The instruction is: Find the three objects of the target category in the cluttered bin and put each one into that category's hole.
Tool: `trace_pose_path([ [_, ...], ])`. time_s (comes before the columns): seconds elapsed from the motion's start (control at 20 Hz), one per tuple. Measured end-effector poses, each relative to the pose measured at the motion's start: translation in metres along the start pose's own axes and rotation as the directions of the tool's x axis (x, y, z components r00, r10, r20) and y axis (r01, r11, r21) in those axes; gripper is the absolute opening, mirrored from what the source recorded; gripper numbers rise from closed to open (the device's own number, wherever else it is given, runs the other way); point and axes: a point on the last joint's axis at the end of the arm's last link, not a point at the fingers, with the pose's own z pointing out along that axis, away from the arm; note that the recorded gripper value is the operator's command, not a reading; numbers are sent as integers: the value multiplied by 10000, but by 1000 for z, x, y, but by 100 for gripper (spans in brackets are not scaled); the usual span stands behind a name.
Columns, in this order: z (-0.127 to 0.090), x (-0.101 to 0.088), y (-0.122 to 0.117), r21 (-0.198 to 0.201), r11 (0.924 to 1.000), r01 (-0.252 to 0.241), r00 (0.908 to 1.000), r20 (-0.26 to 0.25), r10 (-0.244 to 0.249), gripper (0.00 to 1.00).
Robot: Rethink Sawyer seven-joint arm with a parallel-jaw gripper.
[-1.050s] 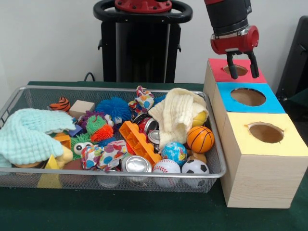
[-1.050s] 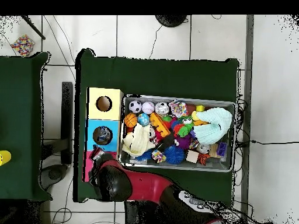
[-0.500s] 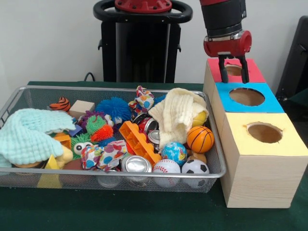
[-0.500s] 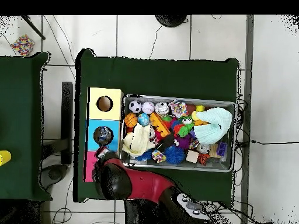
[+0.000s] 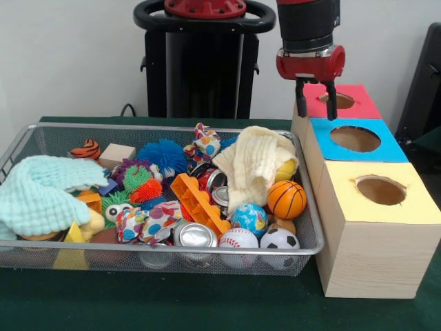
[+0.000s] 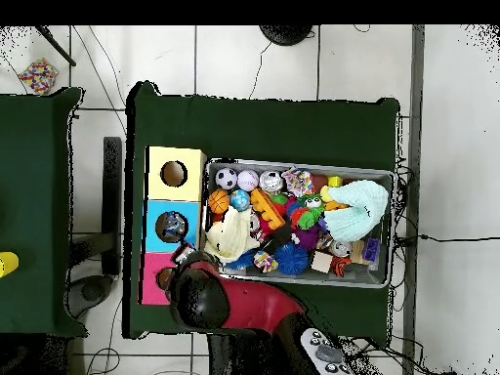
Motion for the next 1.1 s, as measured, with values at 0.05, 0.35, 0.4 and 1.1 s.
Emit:
trace_pose_path([
  [0.05, -2, -5, -3, 91, 10000, -33, 10000, 31, 33, 100],
  [0.35, -10, -31, -7, 258, 9995, -182, 9992, 348, 173, 100],
  [0.4, -12, -35, -7, 254, 9995, -203, 9989, 418, 192, 100],
  [1.1, -20, -70, -6, 97, 9992, -381, 9948, 951, 370, 100],
])
